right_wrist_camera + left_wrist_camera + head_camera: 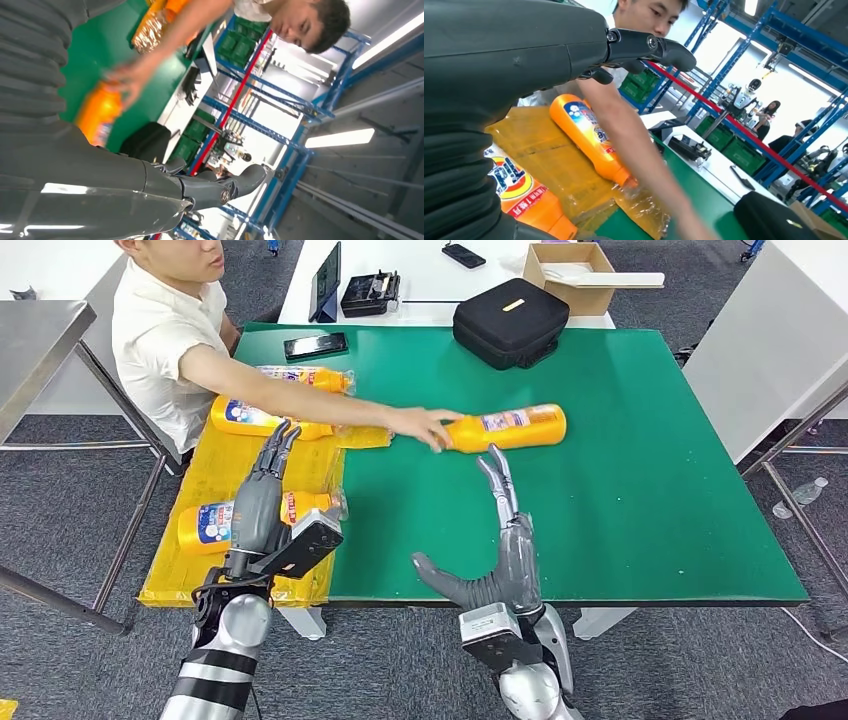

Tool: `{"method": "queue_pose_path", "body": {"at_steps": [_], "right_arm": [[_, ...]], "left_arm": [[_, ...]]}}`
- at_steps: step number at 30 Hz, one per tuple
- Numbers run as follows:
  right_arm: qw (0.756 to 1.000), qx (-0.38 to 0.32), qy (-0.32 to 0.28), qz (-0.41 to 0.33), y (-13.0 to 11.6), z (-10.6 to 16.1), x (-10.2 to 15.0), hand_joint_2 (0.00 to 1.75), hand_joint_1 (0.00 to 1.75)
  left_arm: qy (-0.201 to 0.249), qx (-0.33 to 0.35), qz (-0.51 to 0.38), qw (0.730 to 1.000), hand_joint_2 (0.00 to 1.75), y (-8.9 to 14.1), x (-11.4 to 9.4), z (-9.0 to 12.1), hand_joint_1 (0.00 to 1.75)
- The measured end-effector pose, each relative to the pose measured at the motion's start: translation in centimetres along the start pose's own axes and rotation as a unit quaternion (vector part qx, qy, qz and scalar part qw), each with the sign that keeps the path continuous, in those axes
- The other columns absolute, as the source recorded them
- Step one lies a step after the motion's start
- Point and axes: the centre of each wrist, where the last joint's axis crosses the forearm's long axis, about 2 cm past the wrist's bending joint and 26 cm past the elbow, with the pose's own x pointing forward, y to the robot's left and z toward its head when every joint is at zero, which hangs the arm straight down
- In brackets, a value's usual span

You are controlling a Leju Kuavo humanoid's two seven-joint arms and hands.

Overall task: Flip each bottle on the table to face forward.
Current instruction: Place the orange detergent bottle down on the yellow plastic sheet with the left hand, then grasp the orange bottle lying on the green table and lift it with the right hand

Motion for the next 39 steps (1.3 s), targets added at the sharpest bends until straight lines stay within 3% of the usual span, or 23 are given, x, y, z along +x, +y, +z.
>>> {"method": "queue_pose_path", "body": {"at_steps": [9, 14, 18, 22, 31, 39], "right_arm": [[0.996, -0.087, -0.017, 0.024, -3.1, 0.4, 1.2, 1.75, 0.00], [0.989, -0.065, 0.058, 0.123, -4.8, 1.5, 0.3, 1.75, 0.00], [0.945, 0.005, 0.165, 0.281, -6.0, 3.9, -2.5, 1.75, 0.00], [0.906, 0.037, 0.212, 0.363, -7.8, 6.2, -4.9, 1.75, 0.00], [0.860, 0.098, 0.297, 0.404, -9.5, 8.9, -7.6, 1.75, 0.00], [0.807, 0.157, 0.338, 0.459, -11.9, 9.7, -10.9, 1.75, 0.00]], "left_arm": [[0.034, 0.047, 0.067, 0.996, 1.75, 1.5, 0.1, 0.1, 0.00], [0.049, 0.077, 0.131, 0.987, 1.75, 2.3, -0.3, 1.0, 0.00], [0.062, 0.087, 0.222, 0.969, 1.75, 2.1, -0.3, 3.7, 0.00], [0.072, 0.090, 0.270, 0.956, 1.75, 1.2, 0.0, 6.4, 0.00], [0.082, 0.061, 0.324, 0.940, 1.75, -0.4, 1.0, 8.6, 0.00], [0.058, 0.020, 0.369, 0.927, 1.75, -1.7, 2.7, 8.6, 0.00]]}}
